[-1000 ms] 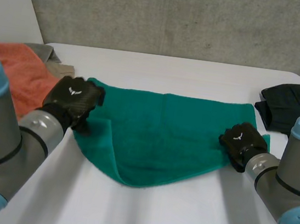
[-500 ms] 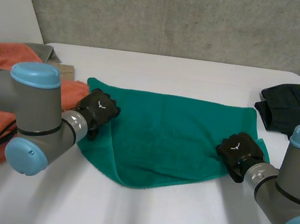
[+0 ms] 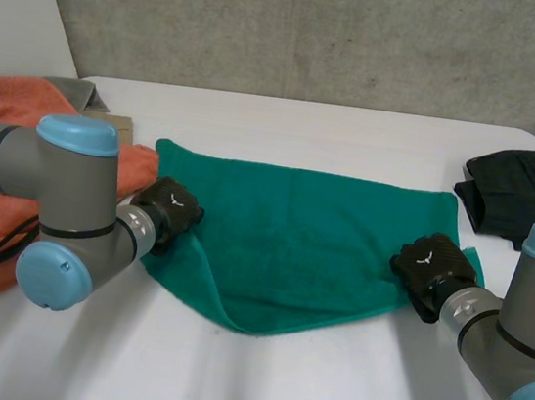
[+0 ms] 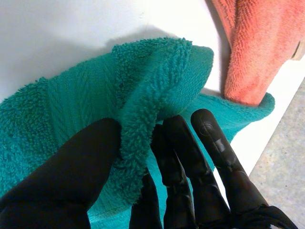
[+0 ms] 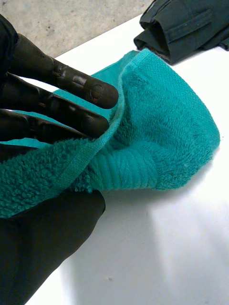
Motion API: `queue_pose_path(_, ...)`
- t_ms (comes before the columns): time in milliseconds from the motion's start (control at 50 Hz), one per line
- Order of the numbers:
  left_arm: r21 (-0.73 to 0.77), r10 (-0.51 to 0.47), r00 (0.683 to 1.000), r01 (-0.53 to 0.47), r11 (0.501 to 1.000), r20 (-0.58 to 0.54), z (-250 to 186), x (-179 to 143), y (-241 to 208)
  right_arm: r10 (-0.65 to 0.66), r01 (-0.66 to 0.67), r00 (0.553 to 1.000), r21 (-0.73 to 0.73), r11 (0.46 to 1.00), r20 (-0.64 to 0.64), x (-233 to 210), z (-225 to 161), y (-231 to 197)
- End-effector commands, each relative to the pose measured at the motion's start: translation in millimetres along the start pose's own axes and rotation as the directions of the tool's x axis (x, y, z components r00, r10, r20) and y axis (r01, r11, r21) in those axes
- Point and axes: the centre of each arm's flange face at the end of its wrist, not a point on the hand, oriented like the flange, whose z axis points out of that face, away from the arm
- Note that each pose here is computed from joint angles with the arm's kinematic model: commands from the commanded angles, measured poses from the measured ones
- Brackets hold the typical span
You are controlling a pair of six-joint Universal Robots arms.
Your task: Fold the laundry.
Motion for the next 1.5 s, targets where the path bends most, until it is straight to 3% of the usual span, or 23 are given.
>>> queue_pose_path(20, 0.042, -0.025, 0.996, 0.021, 0.999, 0.081, -26.4, -20.8, -21.5, 0.016, -0.016, 1.0, -0.028, 0.999, -0.006, 8.8, -3.1, 1.4)
queue_pose_path(140, 0.082, -0.144, 0.981, 0.134, 0.988, 0.13, -51.9, -36.9, -26.6, 0.168, -0.17, 0.985, -0.057, 0.984, -0.029, 46.0, -6.8, 9.5)
queue_pose_path(260, 0.079, -0.211, 0.963, 0.201, 0.977, 0.169, -58.7, -52.1, -18.5, 0.374, -0.375, 0.927, -0.04, 0.926, -0.026, 80.0, -1.0, 27.1)
queue_pose_path(380, 0.067, -0.222, 0.958, 0.213, 0.975, 0.183, -57.4, -57.3, -13.0, 0.465, -0.459, 0.884, -0.094, 0.883, 0.052, 81.5, 3.2, 47.1)
queue_pose_path(480, 0.071, -0.235, 0.954, 0.226, 0.972, 0.185, -57.1, -58.2, -13.1, 0.48, -0.473, 0.876, -0.104, 0.875, 0.054, 84.5, 8.1, 57.1)
queue_pose_path(620, 0.079, -0.263, 0.946, 0.252, 0.964, 0.19, -63.6, -60.2, -16.3, 0.456, -0.45, 0.888, -0.097, 0.888, 0.06, 88.1, 6.6, 56.4)
queue_pose_path(680, 0.099, -0.29, 0.935, 0.275, 0.956, 0.202, -80.1, -64.3, -20.7, 0.378, -0.37, 0.923, -0.107, 0.923, 0.065, 88.4, 1.1, 57.7)
queue_pose_path(780, 0.074, -0.329, 0.92, 0.321, 0.944, 0.214, -124.2, -59.6, -10.4, 0.209, -0.205, 0.978, -0.151, 0.967, 0.01, 116.9, -47.0, 49.3)
queue_pose_path(840, 0.019, -0.333, 0.924, 0.335, 0.942, 0.189, -157.1, -42.4, -0.9, 0.15, -0.127, 0.986, -0.235, 0.964, 0.08, 118.5, -73.6, 49.1)
queue_pose_path(960, -0.102, -0.345, 0.933, 0.354, 0.93, 0.101, -185.2, -8.3, 20.4, 0.156, -0.096, 0.977, -0.36, 0.928, 0.143, 124.3, -103.3, 62.9)
queue_pose_path(1080, -0.076, -0.364, 0.928, 0.37, 0.926, 0.076, -170.5, -4.3, 25.3, 0.173, -0.122, 0.977, -0.342, 0.932, 0.124, 116.5, -88.2, 70.1)
queue_pose_path(1220, 0.027, -0.367, 0.921, 0.367, 0.93, 0.129, -126.8, -20.0, 21.2, 0.186, -0.154, 0.979, -0.297, 0.942, 0.083, 107.5, -50.4, 67.1)
queue_pose_path(1380, 0.149, -0.458, 0.864, 0.434, 0.888, 0.211, -76.8, -44.8, 17.6, 0.109, -0.116, 0.993, -0.225, 0.968, -0.04, 115.9, -10.9, 56.1)
queue_pose_path(1500, 0.085, -0.456, 0.833, 0.453, 0.887, 0.313, -41.0, -50.3, 34.7, 0.071, -0.085, 0.993, -0.157, 0.984, -0.091, 117.4, 26.1, 52.7)
